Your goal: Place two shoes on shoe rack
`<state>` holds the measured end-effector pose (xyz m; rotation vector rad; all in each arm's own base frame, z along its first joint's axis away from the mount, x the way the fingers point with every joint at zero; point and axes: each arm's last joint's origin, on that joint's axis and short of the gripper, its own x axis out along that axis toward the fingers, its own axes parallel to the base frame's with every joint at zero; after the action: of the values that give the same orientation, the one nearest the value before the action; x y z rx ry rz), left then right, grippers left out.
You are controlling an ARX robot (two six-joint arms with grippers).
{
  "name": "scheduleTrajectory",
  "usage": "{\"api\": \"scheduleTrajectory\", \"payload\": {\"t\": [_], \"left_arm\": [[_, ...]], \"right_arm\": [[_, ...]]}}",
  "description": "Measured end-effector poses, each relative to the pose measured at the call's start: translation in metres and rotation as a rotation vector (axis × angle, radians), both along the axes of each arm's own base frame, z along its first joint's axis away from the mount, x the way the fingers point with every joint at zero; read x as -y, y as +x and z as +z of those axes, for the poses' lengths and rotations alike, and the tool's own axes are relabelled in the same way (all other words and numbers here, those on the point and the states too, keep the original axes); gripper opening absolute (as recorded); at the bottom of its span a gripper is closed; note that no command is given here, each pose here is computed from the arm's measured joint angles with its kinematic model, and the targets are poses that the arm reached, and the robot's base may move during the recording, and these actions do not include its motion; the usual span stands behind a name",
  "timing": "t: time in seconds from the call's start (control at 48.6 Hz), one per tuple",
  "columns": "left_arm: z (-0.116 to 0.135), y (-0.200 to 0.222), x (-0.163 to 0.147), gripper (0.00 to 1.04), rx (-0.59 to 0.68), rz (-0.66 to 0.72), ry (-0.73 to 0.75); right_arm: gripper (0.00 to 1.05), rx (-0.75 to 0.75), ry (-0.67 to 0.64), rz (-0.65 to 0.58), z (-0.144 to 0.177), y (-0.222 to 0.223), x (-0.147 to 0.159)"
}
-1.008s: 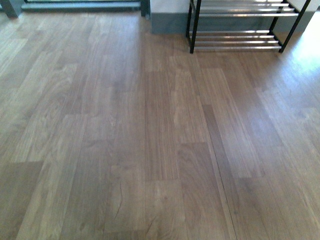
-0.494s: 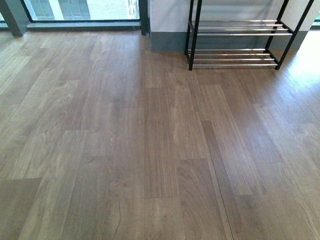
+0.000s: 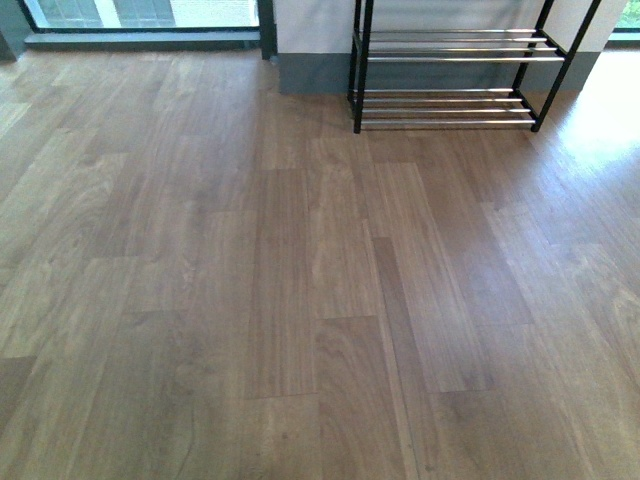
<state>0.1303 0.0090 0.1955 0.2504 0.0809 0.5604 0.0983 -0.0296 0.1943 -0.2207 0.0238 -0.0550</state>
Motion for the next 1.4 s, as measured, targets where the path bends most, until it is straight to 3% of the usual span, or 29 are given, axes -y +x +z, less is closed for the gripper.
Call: {"api": "scheduleTrajectory", "payload": {"t": [1.399], "left_arm": [[-0.0006,-0.0001,0.0000,0.02,-0.003,-0.004,0.002]], "right_arm": [[0.01,0.001,0.002,-0.008,-0.0002,-0.0001,0.0003]]}}
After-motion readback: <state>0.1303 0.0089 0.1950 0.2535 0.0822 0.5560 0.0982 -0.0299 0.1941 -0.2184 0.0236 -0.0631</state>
